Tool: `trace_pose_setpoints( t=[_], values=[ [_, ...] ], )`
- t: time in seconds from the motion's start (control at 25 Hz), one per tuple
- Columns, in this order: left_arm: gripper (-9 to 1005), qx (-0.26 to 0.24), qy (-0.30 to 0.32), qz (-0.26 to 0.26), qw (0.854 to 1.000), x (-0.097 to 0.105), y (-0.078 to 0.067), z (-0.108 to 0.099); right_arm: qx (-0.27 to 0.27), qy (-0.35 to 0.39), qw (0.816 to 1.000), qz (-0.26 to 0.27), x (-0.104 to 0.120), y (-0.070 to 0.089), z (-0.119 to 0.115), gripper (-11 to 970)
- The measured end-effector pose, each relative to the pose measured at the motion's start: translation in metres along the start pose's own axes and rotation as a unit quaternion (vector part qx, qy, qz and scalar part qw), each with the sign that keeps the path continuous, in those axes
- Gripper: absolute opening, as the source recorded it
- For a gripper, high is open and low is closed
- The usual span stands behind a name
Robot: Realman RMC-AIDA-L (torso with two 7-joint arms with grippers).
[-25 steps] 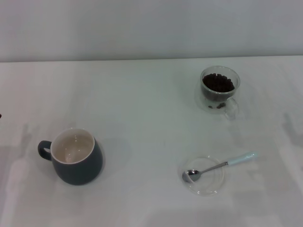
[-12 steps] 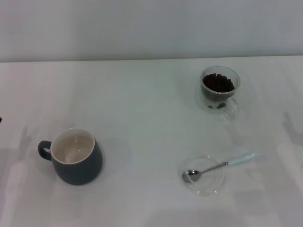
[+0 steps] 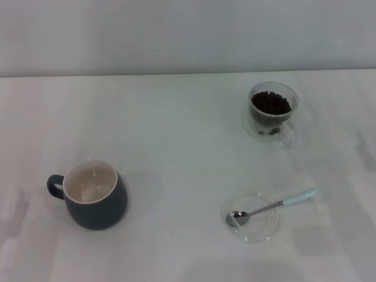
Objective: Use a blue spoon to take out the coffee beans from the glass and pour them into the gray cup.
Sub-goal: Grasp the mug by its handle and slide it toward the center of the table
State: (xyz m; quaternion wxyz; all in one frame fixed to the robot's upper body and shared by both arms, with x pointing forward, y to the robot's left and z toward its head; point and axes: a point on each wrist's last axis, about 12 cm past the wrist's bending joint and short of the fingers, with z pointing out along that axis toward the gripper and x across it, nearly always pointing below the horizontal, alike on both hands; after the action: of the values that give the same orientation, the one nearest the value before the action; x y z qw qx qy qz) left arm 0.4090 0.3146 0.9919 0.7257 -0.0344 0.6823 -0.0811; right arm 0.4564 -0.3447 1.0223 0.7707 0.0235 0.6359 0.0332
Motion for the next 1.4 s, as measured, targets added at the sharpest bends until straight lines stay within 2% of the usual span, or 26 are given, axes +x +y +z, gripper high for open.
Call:
trace_pose_setpoints(
  t=[0.24,0.4,0.56,0.8,0.92,1.2,1.4],
  values=[
    [868,0.035,0.027,0.043,0.998,0.007,-0.005,-0.026,-0.004,0.006,1.000,-0.001,-0.001,-0.007,0.009,858],
    [863,0.071,0.045,0.096,0.992,0.010,-0.006,-0.032,-0.006,0.008,1.000,-0.001,0.000,-0.006,0.013,858],
    [861,0.092,0.057,0.112,0.988,0.012,-0.005,-0.029,-0.006,0.011,1.000,0.000,0.000,-0.006,0.012,858],
    [861,0.110,0.087,0.146,0.979,0.016,0.001,-0.003,-0.003,0.022,1.000,0.006,0.004,-0.005,0.006,858],
    [861,0.118,0.099,0.155,0.976,0.018,-0.001,0.009,-0.002,0.028,1.000,0.010,0.006,-0.003,0.004,857],
    [862,0.146,0.104,0.163,0.970,0.019,-0.009,0.023,0.000,0.034,0.999,0.016,0.008,-0.001,-0.001,857],
    [862,0.148,0.118,0.167,0.968,0.022,-0.011,0.030,0.003,0.039,0.999,0.018,0.009,-0.001,-0.005,857]
  ],
)
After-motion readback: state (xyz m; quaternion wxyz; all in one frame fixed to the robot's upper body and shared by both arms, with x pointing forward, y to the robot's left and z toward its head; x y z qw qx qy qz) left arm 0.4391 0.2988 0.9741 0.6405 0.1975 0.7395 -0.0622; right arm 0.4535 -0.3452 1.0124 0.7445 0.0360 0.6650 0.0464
